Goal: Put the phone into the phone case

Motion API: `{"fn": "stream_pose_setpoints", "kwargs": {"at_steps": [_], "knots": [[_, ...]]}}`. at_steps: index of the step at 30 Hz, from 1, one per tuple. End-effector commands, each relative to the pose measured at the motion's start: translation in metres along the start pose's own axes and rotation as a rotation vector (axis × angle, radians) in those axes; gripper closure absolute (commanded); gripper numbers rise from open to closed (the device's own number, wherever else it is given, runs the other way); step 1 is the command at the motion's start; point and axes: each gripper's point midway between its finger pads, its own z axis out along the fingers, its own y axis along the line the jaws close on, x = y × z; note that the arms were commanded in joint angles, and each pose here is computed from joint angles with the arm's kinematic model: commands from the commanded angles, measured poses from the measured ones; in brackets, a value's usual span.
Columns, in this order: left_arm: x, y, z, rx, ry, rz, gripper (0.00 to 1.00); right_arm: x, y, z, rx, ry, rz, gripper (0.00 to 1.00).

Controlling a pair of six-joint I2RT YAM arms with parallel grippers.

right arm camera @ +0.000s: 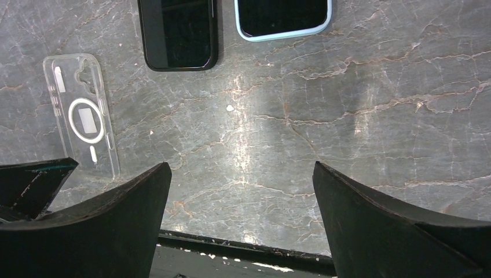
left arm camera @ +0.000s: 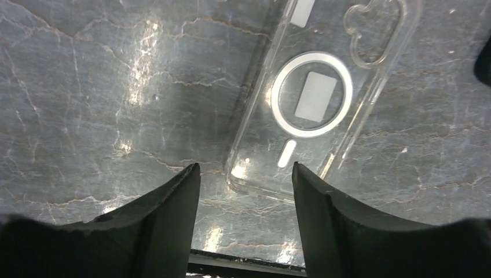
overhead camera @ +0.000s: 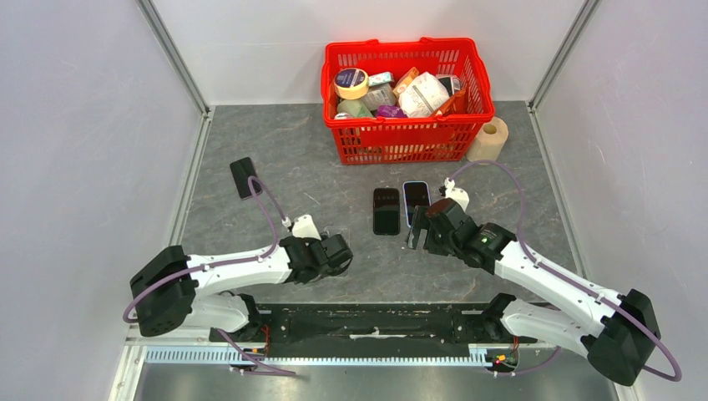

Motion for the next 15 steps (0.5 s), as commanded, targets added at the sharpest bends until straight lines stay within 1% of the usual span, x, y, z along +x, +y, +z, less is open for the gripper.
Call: {"fn": "stream_pose_setpoints", "kwargs": {"at_steps": [1,5,9,15], "knots": [[-0.034,-0.016,-0.015,0.039,-0.124,-0.017,0.30,-0.013,0.011,-0.007,-0.049,-0.043,0.014,0.01],[-0.071,-0.021,-0.025,0.041,-0.192,0.010,0.20,-0.014,0.012,-0.009,-0.060,-0.044,0.014,0.01],[-0.122,-0.022,-0.021,0.036,-0.189,-0.015,0.18,-0.014,0.013,-0.010,-0.067,-0.046,0.015,0.01],[-0.192,-0.012,-0.003,0.004,-0.191,-0.074,0.16,-0.016,0.017,-0.013,-0.080,-0.045,0.006,0.01]]}}
